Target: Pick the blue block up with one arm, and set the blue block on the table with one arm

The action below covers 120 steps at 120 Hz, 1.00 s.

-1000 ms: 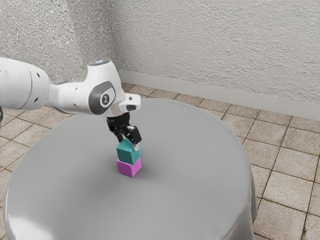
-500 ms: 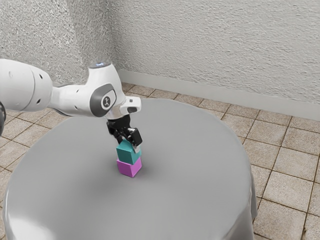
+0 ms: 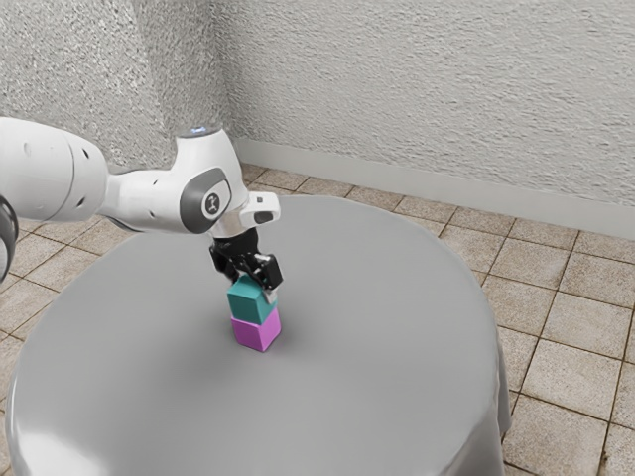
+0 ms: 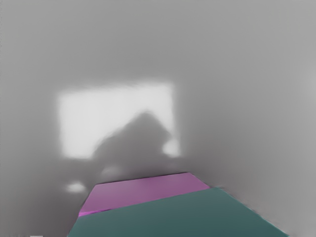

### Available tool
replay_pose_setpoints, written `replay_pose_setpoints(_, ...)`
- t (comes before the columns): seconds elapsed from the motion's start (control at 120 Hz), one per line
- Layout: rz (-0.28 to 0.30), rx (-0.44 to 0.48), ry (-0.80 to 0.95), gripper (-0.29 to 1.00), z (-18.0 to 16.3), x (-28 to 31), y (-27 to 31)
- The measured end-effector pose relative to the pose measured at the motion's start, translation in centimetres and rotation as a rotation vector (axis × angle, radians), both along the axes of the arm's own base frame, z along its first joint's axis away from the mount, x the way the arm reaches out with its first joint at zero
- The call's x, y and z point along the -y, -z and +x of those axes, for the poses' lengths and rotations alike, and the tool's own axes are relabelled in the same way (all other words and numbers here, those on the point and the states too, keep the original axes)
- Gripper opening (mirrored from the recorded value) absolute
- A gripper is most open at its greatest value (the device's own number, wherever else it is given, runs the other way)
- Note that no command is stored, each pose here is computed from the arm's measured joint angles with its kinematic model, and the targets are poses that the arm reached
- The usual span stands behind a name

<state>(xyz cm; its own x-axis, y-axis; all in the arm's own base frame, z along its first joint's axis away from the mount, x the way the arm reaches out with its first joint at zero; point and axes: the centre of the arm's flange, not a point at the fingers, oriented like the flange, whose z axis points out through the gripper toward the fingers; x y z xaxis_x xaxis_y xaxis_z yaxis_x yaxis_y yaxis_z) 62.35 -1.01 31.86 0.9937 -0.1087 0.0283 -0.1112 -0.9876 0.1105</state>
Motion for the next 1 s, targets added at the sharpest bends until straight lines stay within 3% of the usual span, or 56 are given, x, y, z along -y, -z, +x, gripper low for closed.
replay_pose_setpoints(0.192, 0.001, 0.0, -0.019, 0.5, 0.0, -0.2, -0.1)
replay_pose_setpoints(1.0, 0.009, 0.0, -0.082, 0.33, -0.5, -1.4, -3.0)
